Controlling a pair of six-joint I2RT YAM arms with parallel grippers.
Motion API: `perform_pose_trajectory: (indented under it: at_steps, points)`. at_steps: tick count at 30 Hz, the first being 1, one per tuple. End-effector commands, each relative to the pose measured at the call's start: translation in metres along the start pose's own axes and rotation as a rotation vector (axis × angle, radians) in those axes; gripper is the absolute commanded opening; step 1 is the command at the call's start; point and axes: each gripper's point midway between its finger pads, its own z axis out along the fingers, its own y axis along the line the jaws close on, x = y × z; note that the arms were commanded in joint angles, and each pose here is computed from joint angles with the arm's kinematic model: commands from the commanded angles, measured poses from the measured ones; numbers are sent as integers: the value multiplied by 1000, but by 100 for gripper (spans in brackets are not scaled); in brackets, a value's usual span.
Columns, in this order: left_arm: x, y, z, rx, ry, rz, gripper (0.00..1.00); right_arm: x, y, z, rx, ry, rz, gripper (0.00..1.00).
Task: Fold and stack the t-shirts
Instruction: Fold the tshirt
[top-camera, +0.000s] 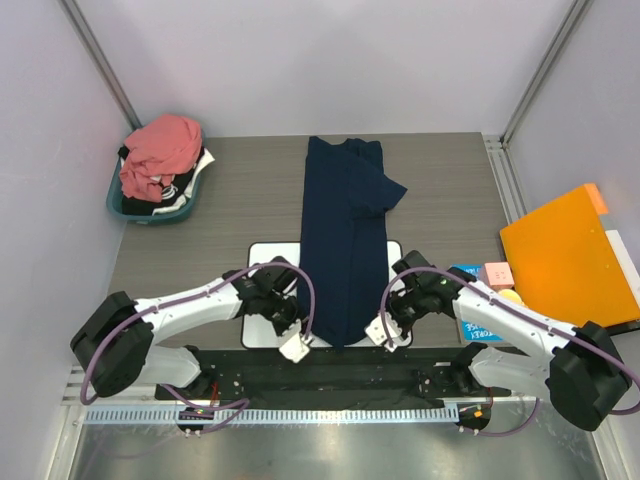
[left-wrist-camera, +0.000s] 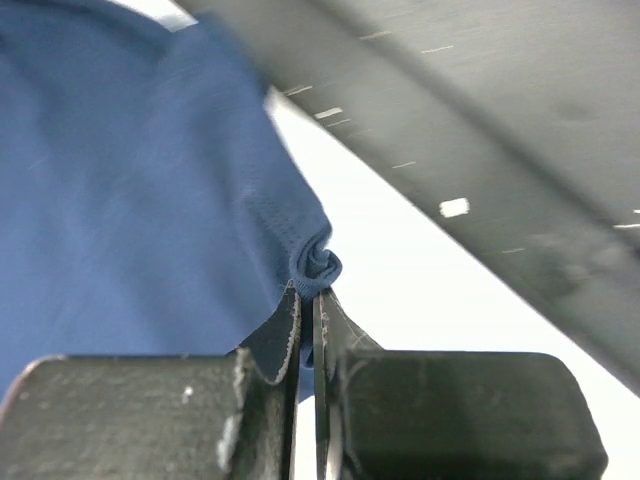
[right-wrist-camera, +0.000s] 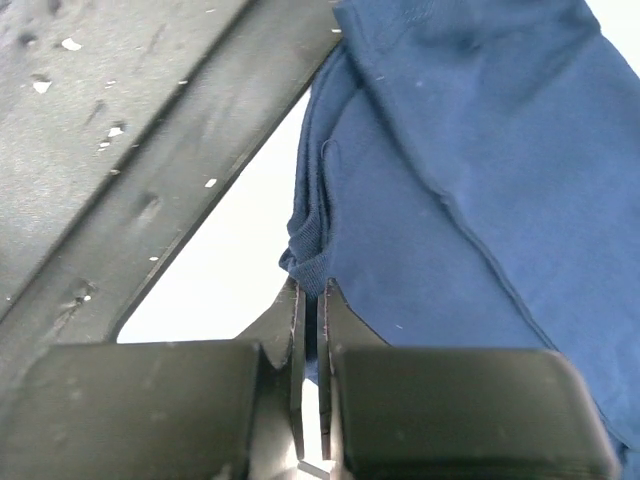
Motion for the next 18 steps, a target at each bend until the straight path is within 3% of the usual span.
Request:
perform_pose_trajectory:
  at_steps: [1,18]
  points:
    - [9,61,-26,-183,79,-57,0,-10,-22,-17,52,13,27,1]
    - [44,102,-60,-321,195,-92,0,56,-92,-36,274,287,94,1]
